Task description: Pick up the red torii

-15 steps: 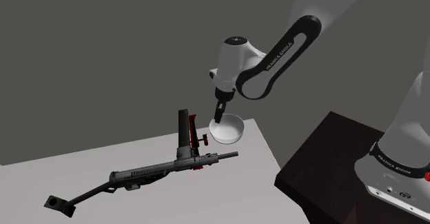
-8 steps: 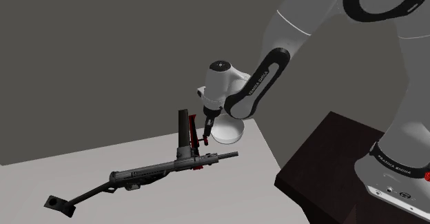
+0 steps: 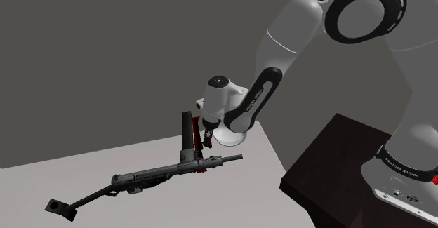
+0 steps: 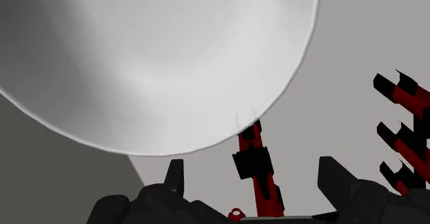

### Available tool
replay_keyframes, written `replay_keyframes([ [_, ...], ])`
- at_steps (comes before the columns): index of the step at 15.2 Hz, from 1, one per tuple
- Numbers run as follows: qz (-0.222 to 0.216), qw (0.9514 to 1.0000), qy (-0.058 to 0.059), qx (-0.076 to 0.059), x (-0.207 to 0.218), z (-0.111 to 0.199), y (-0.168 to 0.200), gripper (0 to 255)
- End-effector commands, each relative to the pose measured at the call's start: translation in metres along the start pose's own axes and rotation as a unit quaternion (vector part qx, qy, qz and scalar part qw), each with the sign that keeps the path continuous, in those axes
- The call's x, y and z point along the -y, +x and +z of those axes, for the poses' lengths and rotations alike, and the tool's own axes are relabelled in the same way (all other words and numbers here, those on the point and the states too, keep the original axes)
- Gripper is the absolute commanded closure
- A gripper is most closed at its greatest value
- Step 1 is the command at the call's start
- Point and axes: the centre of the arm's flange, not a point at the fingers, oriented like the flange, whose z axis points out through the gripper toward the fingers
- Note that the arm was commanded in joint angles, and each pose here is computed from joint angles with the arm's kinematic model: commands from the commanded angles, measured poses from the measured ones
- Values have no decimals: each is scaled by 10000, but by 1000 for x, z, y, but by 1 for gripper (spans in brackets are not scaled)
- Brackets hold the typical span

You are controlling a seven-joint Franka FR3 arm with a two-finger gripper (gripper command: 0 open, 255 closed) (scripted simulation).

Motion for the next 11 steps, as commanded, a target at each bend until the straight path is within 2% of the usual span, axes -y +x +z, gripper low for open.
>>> replay_keyframes([
  [1, 15, 10000, 2, 57, 1, 16, -7, 0],
  [3, 15, 10000, 2, 57, 1, 19, -8, 0],
  [4, 16, 10000, 3, 56, 0, 18, -7, 255],
  [11, 17, 10000, -2, 55, -1, 24, -15, 255],
])
